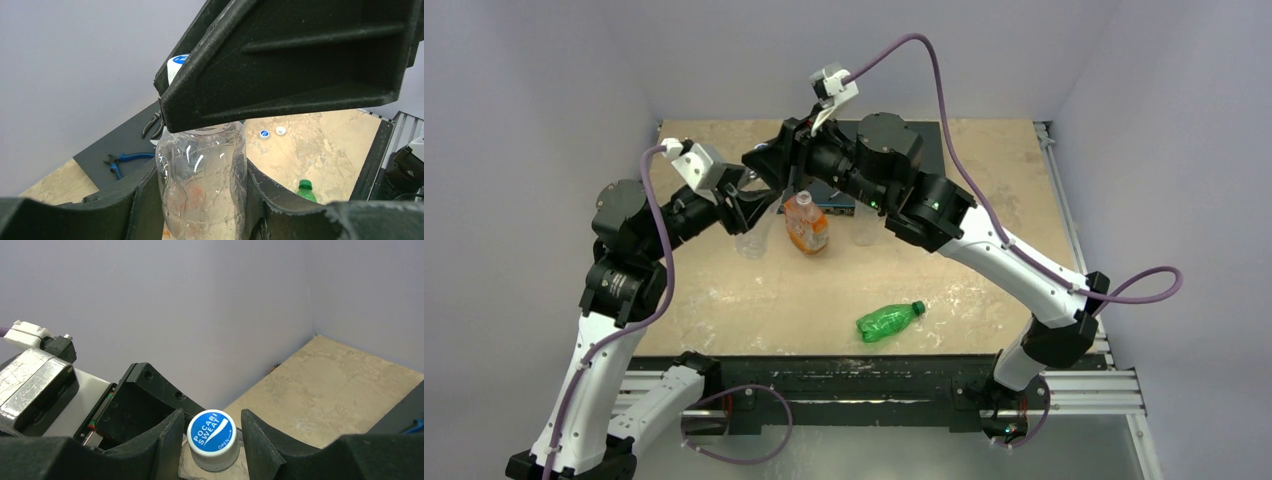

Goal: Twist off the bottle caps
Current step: Unscrew the bottle cap from the plastic bottle.

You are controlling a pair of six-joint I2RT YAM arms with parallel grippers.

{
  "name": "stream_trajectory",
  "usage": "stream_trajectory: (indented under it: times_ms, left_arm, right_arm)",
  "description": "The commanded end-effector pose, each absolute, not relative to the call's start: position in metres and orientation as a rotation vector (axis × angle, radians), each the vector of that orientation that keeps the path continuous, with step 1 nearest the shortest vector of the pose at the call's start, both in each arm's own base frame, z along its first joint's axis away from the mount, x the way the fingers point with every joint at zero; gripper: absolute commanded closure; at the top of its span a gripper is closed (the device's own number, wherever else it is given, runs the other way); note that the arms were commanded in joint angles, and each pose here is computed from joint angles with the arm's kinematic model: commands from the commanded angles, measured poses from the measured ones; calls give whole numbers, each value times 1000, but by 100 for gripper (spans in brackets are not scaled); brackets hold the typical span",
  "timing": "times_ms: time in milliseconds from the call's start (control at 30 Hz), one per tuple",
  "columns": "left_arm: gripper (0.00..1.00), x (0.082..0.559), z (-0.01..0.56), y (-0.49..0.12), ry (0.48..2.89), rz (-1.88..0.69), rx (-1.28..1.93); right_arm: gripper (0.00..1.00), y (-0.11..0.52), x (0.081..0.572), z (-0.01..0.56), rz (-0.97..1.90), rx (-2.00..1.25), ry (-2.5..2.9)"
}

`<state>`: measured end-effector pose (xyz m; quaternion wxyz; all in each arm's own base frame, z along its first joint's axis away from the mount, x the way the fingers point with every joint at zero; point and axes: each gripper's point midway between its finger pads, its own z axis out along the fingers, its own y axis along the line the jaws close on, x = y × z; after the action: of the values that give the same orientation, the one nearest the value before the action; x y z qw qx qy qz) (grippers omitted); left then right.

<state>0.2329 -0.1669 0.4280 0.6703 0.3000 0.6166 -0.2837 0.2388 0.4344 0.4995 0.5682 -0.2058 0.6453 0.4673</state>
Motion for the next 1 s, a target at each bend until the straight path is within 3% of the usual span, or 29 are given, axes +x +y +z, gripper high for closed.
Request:
stream_trajectory:
  times_ms: [0, 267, 667, 767, 900, 967]
  left_arm:
    - [100, 232, 449, -163, 1329, -611, 667]
    - [100, 224, 445, -169, 1326, -654, 695]
    - [100, 143, 472, -206, 1163, -1104, 928]
    - [95, 127, 487, -208, 1122, -1192, 944]
    - [95, 115, 501, -208, 1110, -1258, 934]
    - [96, 116, 501, -208, 1121, -1263, 929]
  right_arm:
    - [54, 419, 233, 528, 1129, -425, 1437]
    - [81, 411, 221, 547, 1145, -481, 1370]
    - [89, 384, 125, 581, 1394, -951, 949]
    - [91, 380, 108, 583, 1445, -1043, 888]
    - [88, 380, 90, 581, 1508, -1138, 839]
    - [76, 381, 89, 580, 1513, -1155, 826]
